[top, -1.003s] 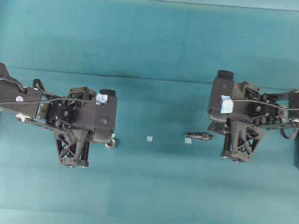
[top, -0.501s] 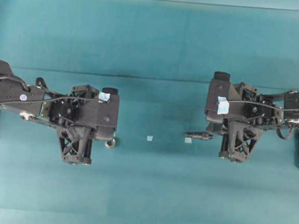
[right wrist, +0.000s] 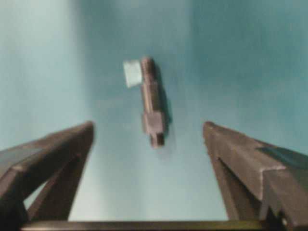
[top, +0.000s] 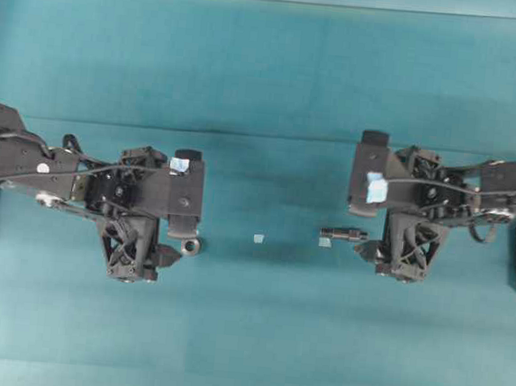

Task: Insert the washer onto the shaft with both hands.
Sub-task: 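Open both grippers and lower them around the washer and shaft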

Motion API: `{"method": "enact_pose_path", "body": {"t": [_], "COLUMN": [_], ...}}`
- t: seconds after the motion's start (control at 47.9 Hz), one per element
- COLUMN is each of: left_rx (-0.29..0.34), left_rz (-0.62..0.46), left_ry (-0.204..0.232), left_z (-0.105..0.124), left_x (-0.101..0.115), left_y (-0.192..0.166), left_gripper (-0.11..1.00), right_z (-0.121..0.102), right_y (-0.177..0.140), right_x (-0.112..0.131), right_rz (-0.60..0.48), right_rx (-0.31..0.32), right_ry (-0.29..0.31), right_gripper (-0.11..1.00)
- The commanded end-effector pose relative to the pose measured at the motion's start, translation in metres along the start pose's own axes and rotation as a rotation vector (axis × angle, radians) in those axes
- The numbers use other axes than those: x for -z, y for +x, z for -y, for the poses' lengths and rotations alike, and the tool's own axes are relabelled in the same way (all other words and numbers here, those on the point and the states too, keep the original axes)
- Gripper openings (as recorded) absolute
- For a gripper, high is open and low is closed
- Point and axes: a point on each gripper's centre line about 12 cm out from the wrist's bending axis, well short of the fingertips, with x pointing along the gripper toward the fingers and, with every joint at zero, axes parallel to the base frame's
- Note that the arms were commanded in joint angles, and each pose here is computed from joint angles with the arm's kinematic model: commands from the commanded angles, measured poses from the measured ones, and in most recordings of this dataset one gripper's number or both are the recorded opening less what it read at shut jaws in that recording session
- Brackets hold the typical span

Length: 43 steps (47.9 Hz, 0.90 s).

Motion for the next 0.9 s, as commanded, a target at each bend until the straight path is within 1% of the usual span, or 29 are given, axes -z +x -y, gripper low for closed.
{"method": "enact_pose_path", "body": {"t": [0.0,0.063,0.167,0.272,0.355,0.439,0.71,0.878], "left_rx": [-0.005,-0.009,-0.016,-0.019,-0.019,-0.02,-0.011,-0.008], "left_rz": [0.01,0.007,0.0,-0.009,-0.019,-0.02,-0.051,-0.055], "left_ry": [-0.005,-0.016,-0.027,-0.029,-0.029,-0.031,-0.024,-0.021], "left_z": [-0.003,-0.005,-0.009,-0.011,-0.01,-0.011,-0.004,-0.002], "left_x": [-0.004,-0.005,-0.007,-0.008,-0.008,-0.009,0.001,0.001], "left_y": [0.001,0.003,0.008,0.013,0.018,0.022,0.042,0.049], "left_gripper": [0.9,0.9,0.91,0.91,0.91,0.91,0.9,0.9], "right_z": [-0.001,-0.001,0.0,0.001,0.001,0.0,0.0,0.001], "right_y": [-0.001,-0.001,0.0,0.003,0.004,0.006,0.014,0.019], "right_x": [-0.005,-0.006,-0.006,-0.005,-0.005,-0.005,-0.006,-0.006], "right_rz": [0.005,0.006,0.008,0.003,-0.002,-0.005,-0.019,-0.021], "right_rx": [0.003,0.002,0.005,0.013,0.015,0.015,0.015,0.016], "right_ry": [-0.011,-0.014,-0.027,-0.068,-0.112,-0.14,-0.154,-0.154], "right_gripper": [0.95,0.93,0.93,0.93,0.93,0.93,0.93,0.93]}}
